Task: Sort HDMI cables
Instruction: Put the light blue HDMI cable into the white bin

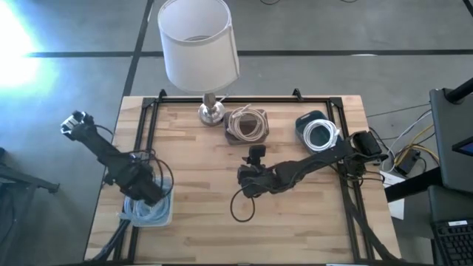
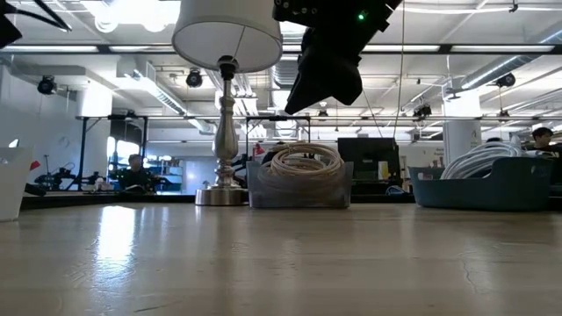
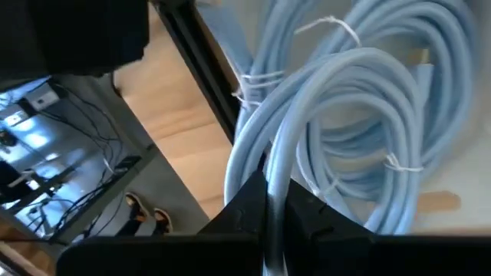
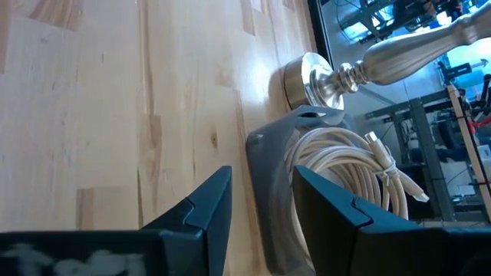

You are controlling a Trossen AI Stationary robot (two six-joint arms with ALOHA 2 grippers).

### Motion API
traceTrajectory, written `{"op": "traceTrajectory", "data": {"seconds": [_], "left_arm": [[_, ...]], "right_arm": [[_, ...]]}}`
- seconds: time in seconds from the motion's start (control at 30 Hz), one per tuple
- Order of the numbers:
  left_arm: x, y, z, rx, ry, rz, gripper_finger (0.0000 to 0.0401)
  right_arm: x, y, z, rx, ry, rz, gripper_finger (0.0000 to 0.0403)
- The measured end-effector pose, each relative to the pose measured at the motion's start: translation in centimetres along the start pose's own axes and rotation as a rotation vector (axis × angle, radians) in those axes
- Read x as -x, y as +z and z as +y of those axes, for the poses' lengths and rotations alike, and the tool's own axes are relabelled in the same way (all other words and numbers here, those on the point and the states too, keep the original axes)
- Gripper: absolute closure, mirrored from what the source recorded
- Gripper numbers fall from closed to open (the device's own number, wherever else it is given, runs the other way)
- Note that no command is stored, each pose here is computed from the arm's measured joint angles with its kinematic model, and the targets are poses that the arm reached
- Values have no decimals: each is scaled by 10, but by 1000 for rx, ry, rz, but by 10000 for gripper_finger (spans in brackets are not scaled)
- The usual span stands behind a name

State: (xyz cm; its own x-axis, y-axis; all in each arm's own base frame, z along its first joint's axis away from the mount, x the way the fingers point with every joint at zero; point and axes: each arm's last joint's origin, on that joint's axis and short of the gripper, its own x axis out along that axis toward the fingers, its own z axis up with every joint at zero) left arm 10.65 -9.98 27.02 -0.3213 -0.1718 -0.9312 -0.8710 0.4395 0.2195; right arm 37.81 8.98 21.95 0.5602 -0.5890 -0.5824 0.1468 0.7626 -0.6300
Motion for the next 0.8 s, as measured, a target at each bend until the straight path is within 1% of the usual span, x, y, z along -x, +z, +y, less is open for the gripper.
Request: {"op": "traceTrajectory", "data": {"seconds": [0.1,0.23,0.33,0.4,0.53,0.67,0.8], "left_arm": [[-5,1,-5,4,5,-1,379],[-1,-2,-13,-13,-60,-13,371],[5,-2,-18,-16,-105,-112,368],[5,0,-19,-17,-114,-179,369],[-4,2,-23,-37,-64,-174,371],[-15,5,-26,-36,-24,-159,363],[-23,7,-29,-85,11,-167,359]], "right_arm": [[0,0,0,0,0,0,269],[-2,0,-2,-5,-3,1,264],[-4,0,-4,-18,-7,7,264],[-5,0,-5,-29,-8,9,266],[-6,0,-5,-41,-2,10,273],[-6,-1,-5,-34,-1,12,279],[-6,-2,-5,-28,-1,14,282]]}}
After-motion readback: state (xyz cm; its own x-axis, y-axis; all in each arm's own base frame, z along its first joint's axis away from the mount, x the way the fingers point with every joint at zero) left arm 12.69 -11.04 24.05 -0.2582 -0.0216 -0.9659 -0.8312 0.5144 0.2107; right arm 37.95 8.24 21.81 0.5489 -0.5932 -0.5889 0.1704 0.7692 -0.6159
